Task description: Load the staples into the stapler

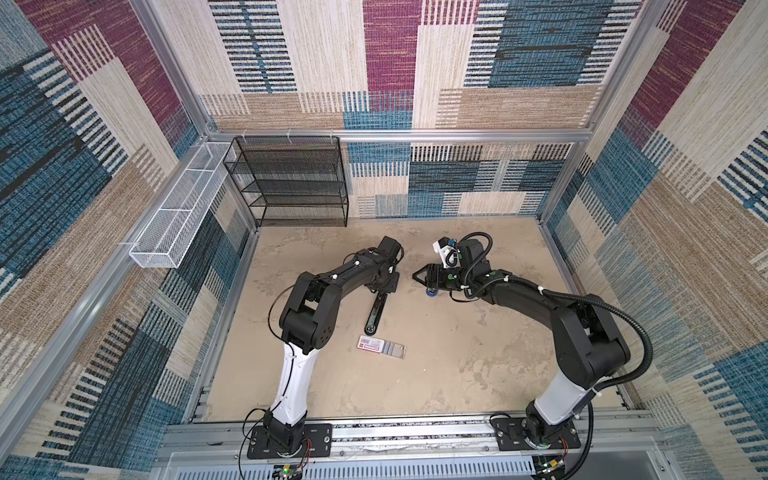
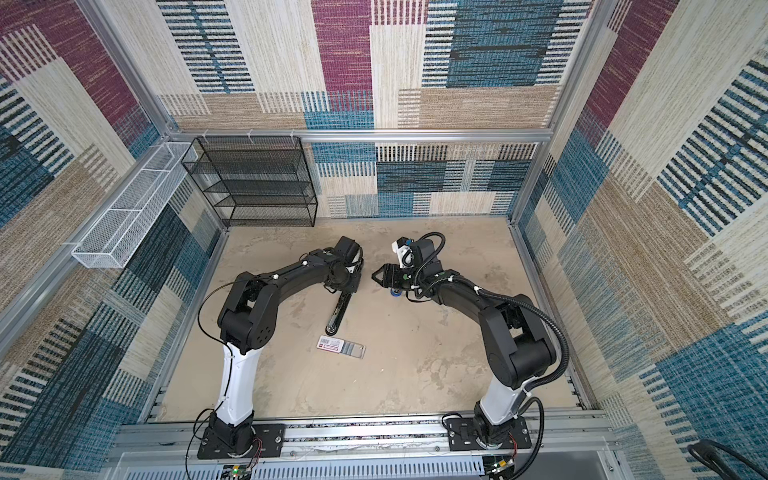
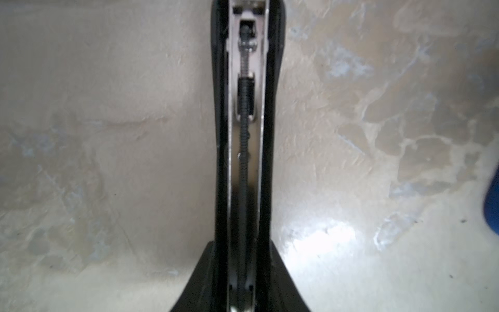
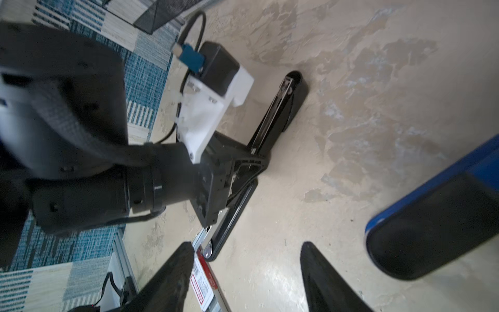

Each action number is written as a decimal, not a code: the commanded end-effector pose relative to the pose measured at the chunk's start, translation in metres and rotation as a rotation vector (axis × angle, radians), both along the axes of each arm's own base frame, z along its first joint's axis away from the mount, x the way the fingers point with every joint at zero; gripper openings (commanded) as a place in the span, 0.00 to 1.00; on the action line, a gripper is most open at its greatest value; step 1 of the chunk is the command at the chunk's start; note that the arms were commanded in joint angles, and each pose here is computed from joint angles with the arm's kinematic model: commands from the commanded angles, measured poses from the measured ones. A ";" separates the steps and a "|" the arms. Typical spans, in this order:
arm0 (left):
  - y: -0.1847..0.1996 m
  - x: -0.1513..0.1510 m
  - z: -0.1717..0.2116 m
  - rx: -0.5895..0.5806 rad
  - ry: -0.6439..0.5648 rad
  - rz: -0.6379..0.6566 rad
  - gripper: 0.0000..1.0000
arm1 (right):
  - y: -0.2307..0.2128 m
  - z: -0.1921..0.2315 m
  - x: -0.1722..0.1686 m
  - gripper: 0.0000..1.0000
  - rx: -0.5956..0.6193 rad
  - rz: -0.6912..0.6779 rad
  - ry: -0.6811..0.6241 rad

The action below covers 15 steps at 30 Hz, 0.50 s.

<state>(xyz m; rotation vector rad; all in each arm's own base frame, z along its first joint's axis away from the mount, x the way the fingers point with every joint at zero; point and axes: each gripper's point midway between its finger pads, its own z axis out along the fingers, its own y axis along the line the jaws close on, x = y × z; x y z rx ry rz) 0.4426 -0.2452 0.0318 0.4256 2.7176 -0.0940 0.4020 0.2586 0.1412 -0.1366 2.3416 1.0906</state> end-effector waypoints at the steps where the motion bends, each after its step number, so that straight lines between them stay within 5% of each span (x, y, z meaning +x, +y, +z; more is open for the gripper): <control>1: 0.002 0.000 0.012 0.025 -0.027 -0.050 0.09 | 0.003 0.011 0.022 0.66 0.082 -0.034 -0.012; 15: -0.010 0.005 0.033 -0.036 -0.091 -0.107 0.08 | 0.031 -0.016 0.107 0.65 0.202 -0.022 0.076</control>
